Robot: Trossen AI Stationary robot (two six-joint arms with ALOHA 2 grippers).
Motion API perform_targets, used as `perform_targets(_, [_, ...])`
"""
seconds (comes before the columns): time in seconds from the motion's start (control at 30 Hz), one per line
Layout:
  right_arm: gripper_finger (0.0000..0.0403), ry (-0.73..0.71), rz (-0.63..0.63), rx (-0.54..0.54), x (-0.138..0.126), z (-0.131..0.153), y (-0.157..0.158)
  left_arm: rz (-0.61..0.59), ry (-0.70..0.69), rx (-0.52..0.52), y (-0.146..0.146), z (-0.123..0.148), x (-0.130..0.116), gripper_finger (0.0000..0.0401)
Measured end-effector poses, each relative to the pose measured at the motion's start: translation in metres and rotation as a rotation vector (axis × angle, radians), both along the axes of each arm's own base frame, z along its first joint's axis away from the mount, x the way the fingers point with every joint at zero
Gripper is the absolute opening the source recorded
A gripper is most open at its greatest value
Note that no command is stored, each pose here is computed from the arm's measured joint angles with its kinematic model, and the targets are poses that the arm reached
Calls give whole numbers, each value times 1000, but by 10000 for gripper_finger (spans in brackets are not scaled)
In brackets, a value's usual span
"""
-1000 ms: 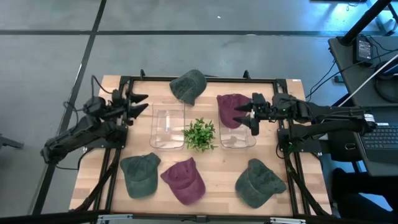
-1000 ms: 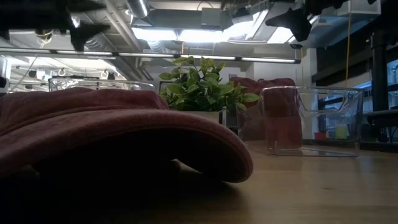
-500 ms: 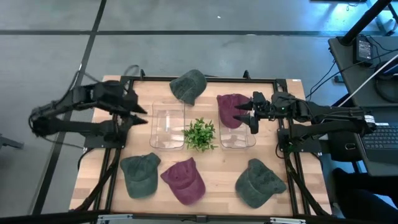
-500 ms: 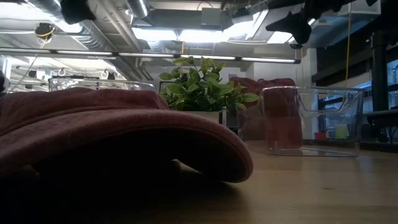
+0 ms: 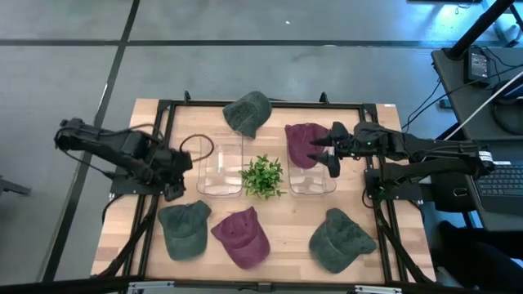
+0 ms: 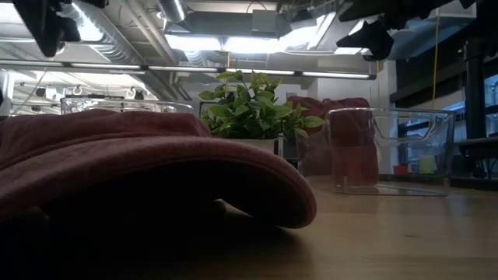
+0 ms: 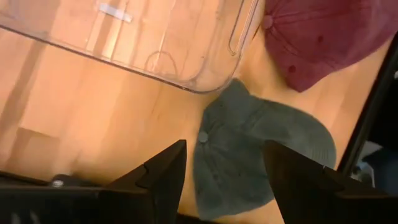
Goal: Pick & Place hat
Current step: Put the bottom left black cap into the left transparent bin
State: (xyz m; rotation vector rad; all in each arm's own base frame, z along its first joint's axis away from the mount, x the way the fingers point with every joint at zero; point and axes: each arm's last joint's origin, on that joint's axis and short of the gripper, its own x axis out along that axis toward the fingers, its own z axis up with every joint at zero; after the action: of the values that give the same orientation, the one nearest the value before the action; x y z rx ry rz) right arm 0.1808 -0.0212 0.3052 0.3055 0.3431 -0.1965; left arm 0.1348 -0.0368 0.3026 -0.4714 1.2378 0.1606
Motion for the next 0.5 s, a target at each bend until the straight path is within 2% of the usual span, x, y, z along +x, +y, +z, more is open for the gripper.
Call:
perform_targets(0.13, [271,31,2,-1,-1,-3,0,21,42,-14,-19,-22,-2,208])
perform_targets(0.23, [271,35,3,-3,-1,-3,0,2,17,-13,-37,-43,2,209])
perform_targets(0.37, [271,35,3,-4,-1,-3,0,-52,-44,56,-60,-72,5,205])
perform_targets(0.5, [271,35,3,-4,-1,-3,0,-16,28,143,-73,-95,2,197])
